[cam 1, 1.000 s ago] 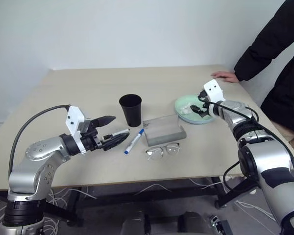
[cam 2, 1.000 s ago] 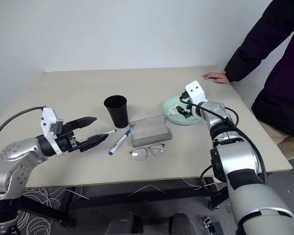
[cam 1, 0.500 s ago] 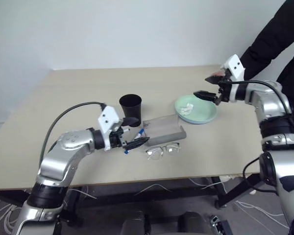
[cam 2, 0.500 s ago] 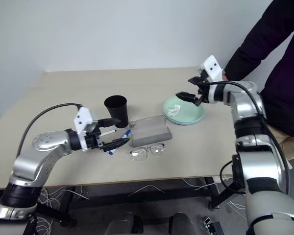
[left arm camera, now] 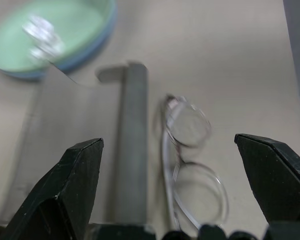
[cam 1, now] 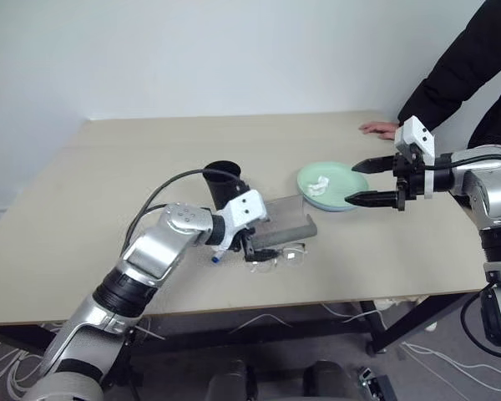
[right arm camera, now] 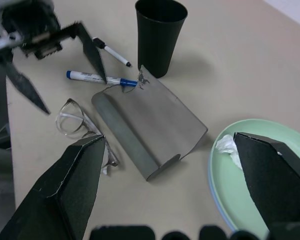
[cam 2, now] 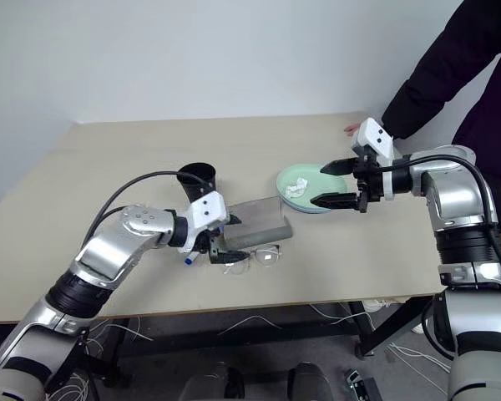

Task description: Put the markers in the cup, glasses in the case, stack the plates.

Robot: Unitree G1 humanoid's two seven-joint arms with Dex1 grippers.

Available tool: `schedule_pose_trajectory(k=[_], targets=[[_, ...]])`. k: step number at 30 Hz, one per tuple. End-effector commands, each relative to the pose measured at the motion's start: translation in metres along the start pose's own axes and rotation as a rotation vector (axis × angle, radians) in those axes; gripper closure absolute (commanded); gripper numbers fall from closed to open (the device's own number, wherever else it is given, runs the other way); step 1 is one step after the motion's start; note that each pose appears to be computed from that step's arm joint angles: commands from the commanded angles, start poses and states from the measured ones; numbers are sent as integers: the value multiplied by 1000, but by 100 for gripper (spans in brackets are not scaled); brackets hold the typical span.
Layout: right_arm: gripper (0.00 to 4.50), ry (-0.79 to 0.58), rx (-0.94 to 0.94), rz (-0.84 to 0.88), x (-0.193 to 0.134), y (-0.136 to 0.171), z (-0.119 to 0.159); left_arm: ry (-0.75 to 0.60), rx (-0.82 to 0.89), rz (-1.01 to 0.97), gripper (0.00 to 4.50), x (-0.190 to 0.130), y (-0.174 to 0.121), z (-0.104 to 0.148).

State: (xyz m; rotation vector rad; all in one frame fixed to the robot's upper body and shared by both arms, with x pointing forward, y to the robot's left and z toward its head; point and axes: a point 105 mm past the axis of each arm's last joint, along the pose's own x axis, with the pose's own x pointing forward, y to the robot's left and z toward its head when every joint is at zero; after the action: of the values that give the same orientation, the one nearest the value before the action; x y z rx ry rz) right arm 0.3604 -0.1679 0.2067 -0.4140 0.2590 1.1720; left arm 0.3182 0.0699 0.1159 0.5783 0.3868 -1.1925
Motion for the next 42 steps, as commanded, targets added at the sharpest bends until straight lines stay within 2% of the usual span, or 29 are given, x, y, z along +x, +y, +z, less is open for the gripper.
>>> schedule_pose_trajectory(k=[1,10,21,24,29,42], targets=[[7,-50,-66,-20,-6,-1,20,84,105,9,0,5,5,7],[7,-60,-60,-39,-6,1,18,207,201,-13,0,28,13,8],[7,-69,-50,-77,-10,4,14,236,248,-50,0,40,19,10],[0,-70,-46,-87,-11,5,12,243,254,-73,65,43,18,10],[0,-72,-43,-99,-12,5,12,252,256,-97,237,44,16,9],[0,-72,-39,-123,-13,3,10,274,254,-141,237,45,10,3]])
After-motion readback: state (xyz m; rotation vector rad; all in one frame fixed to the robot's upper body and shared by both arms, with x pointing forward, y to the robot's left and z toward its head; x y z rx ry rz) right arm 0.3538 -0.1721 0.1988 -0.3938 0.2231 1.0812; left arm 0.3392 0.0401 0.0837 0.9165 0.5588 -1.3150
